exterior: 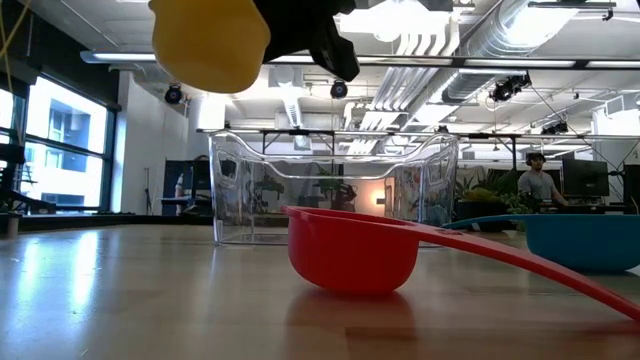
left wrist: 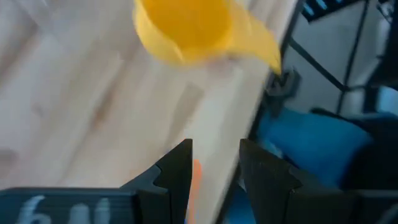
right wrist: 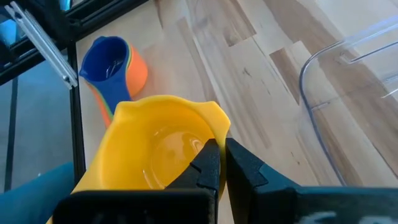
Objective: Nest measuring cups in basket
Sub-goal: Stack the yellow measuring cup on top of the dark blue measuring cup
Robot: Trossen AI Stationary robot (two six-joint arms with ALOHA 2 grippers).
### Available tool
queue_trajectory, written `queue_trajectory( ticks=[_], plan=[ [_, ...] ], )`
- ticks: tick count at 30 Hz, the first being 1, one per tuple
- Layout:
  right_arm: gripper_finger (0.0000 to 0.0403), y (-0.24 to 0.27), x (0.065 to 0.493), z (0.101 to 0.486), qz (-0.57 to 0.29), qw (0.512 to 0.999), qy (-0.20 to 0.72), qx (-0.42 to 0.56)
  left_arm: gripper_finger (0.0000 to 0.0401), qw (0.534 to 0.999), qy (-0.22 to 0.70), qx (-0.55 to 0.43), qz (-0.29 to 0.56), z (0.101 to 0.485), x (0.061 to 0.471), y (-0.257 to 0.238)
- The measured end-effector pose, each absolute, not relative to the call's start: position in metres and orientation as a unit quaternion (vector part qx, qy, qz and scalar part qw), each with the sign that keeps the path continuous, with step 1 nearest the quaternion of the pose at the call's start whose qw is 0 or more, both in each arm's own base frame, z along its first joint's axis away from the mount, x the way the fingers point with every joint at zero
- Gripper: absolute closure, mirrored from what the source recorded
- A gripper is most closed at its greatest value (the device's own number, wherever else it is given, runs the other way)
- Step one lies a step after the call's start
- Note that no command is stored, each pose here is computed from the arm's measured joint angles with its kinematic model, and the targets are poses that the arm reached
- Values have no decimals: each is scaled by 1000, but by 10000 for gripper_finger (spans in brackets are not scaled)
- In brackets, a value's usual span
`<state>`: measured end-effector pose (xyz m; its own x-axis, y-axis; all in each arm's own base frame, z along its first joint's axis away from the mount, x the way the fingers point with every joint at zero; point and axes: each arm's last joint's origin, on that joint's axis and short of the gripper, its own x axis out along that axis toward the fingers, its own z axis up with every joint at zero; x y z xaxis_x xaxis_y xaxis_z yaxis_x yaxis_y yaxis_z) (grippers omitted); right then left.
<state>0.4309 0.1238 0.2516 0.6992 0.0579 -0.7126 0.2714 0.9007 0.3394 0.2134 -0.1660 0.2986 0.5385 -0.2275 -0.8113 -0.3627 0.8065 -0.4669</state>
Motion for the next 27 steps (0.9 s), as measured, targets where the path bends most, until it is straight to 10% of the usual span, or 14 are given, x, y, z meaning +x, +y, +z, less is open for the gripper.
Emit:
queue_trajectory(
  ticks=[27],
  plan=[
    [401,123,431,252,-58,897,383,214,279,679,598,-387,179,256,125,-238]
  ],
)
